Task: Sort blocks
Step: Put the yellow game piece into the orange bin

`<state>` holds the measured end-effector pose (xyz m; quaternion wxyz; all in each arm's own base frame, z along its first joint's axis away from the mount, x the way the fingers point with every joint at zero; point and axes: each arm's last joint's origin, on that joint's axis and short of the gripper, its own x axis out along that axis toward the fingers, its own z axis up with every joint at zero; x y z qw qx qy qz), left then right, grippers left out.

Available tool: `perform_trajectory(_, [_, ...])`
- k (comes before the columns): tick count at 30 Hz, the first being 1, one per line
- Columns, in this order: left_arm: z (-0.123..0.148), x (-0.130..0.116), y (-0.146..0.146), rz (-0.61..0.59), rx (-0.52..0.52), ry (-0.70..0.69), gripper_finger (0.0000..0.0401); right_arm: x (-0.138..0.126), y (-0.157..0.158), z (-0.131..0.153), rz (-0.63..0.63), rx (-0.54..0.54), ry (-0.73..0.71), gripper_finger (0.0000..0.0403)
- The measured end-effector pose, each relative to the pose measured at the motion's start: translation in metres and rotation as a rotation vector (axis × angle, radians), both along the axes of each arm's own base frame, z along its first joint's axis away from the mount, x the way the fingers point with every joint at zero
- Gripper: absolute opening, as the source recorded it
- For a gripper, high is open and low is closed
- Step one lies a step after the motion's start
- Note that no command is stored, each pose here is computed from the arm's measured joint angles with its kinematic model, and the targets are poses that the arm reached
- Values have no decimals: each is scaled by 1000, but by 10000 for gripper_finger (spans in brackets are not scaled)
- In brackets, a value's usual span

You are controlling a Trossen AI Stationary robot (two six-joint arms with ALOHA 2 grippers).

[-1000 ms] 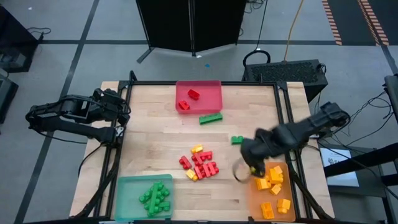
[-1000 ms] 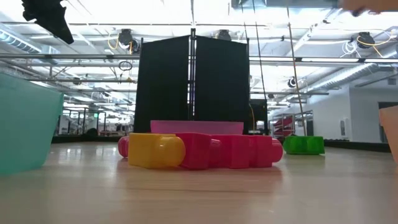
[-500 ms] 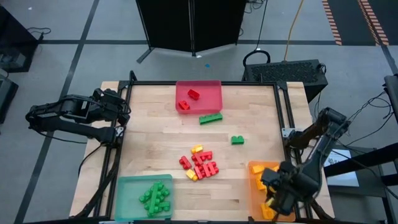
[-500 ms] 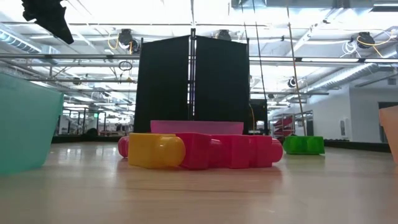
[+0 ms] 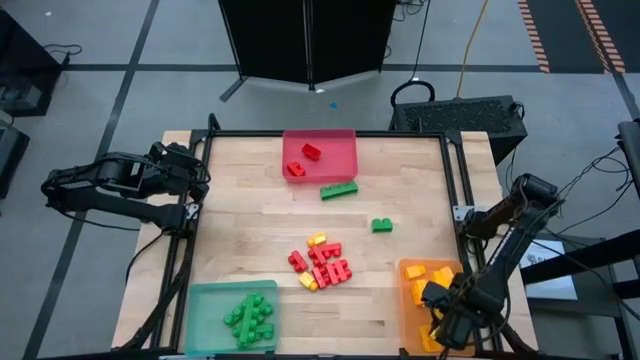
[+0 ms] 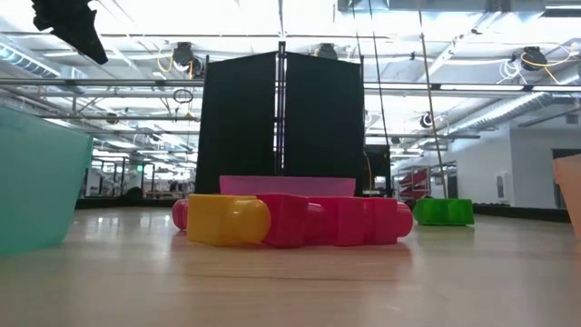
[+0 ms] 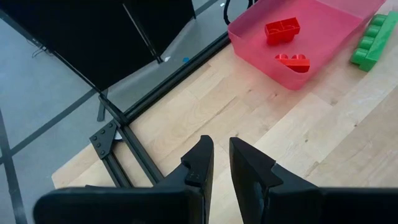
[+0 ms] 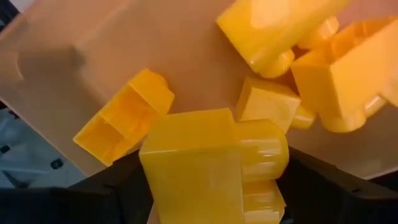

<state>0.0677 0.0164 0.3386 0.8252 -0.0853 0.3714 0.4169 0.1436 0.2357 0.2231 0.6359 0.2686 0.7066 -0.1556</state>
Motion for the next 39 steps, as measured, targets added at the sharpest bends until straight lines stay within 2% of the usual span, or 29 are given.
perform_trajectory(6, [0, 0, 0, 0, 0, 0, 59, 14, -3, 10, 43, 33, -38, 311])
perform_trajectory(11, [0, 0, 0, 1, 0, 0, 59, 20, -11, 17, 51, 2, -23, 339])
perform_trajectory(15, [0, 0, 0, 0, 0, 0, 59, 39, -22, 34, 55, 8, -60, 354])
perform_trajectory(18, [0, 0, 0, 1, 1, 0, 59, 60, -37, 48, 65, -18, -142, 355])
perform_trajectory(22, [0, 0, 0, 2, 2, -2, 59, 92, -63, 68, 94, -98, -318, 356])
perform_trajectory(27, [0, 0, 0, 3, 4, -2, 59, 134, -107, 79, 158, -325, -558, 356])
perform_trajectory(29, [0, 0, 0, 3, 4, -2, 59, 158, -126, 79, 182, -354, -644, 356])
perform_trajectory(34, [0, 0, 0, 3, 3, -1, 59, 214, -159, 59, 318, -311, -806, 356])
perform_trajectory(36, [0, 0, 0, 3, 3, -1, 59, 228, -170, 49, 369, -308, -826, 356])
perform_trajectory(39, [0, 0, 0, 3, 3, -1, 59, 242, -185, 27, 415, -314, -783, 356])
